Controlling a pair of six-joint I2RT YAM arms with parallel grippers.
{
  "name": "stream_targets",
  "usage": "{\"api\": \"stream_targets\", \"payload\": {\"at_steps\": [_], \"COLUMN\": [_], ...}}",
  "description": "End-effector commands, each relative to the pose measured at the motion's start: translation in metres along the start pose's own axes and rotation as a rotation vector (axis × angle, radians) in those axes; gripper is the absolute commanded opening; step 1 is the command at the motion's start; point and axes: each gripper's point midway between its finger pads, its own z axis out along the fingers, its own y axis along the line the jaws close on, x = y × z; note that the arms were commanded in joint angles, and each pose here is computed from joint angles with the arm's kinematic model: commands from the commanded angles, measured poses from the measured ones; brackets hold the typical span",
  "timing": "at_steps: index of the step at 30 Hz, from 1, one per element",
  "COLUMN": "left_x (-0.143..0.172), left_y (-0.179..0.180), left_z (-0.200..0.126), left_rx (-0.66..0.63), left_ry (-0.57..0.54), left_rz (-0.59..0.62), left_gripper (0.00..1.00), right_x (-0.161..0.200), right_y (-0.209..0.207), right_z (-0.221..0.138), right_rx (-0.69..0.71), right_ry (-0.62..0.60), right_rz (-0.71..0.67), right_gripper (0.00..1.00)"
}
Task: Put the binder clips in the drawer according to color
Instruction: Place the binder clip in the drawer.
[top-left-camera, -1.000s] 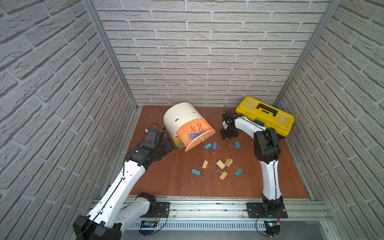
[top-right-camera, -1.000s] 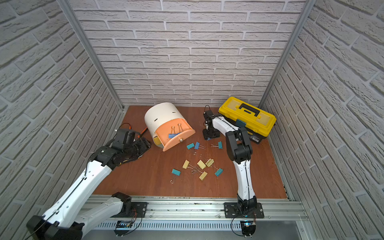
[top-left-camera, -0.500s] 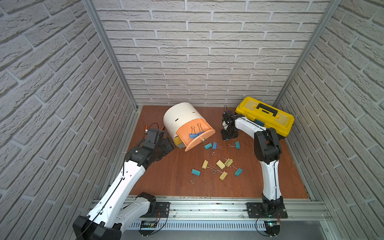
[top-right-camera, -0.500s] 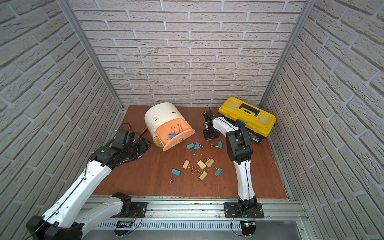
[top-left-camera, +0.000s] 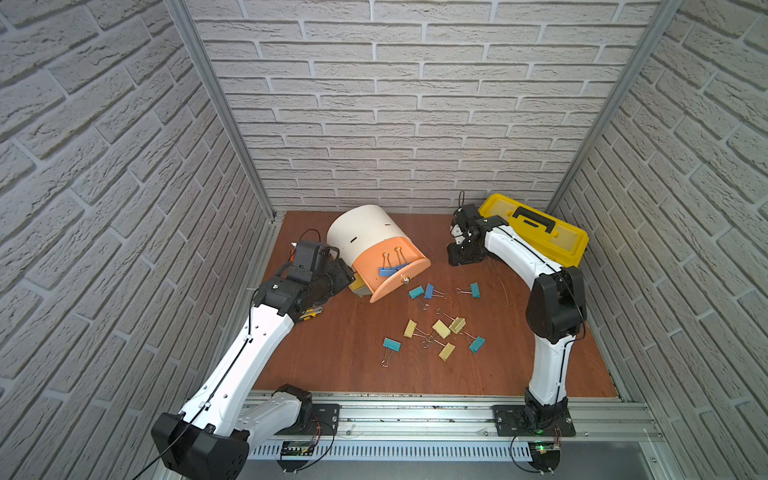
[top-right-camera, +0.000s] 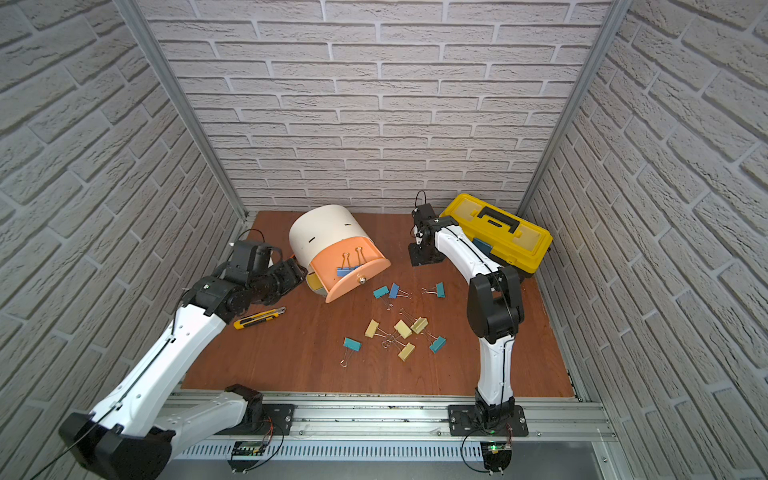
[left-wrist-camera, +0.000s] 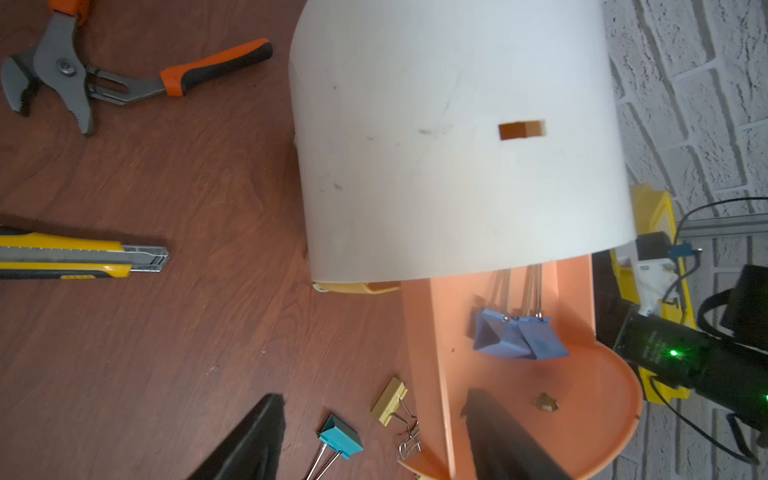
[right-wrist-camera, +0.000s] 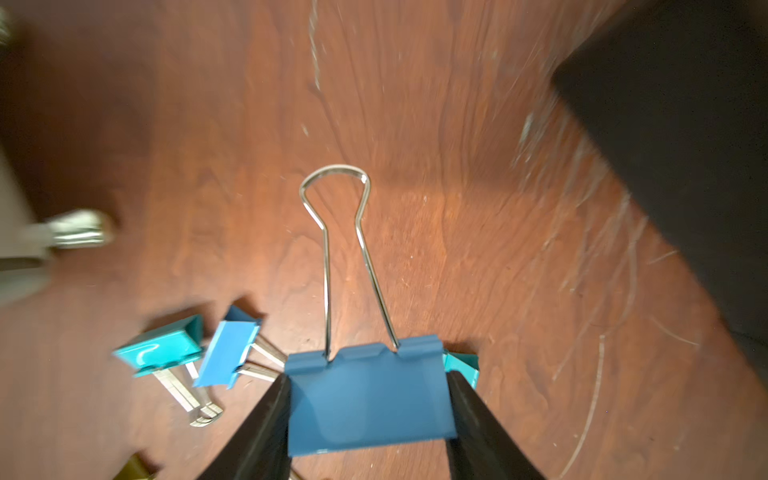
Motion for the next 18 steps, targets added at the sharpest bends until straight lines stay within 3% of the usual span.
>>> {"api": "stream_targets", "payload": {"at_steps": [1, 12, 18], "left_x": [-0.013, -0.016, -0.008], "left_y": [-0.026, -0.067, -0.075], "left_z": [-0.002, 0.005, 0.006], "left_rx": [0.085, 0.164, 0.173], "left_ry": [-0.019, 0.011, 0.017], "left_rz": [0.034, 0.082, 0.097], "left_gripper": [0.73, 0.73, 0.73], "right_x": [-0.019, -0.036, -0.032], "right_y": [0.017, 0.079, 0.116], "right_z": [-0.055, -0.135, -0.159], "right_rx": [-0.052, -0.187, -0.282], "right_ry": [-0.106, -0.264, -0.28], "right_rz": [-0.021, -0.14, -0.203], "right_gripper": [0.42, 0.42, 0.42]}}
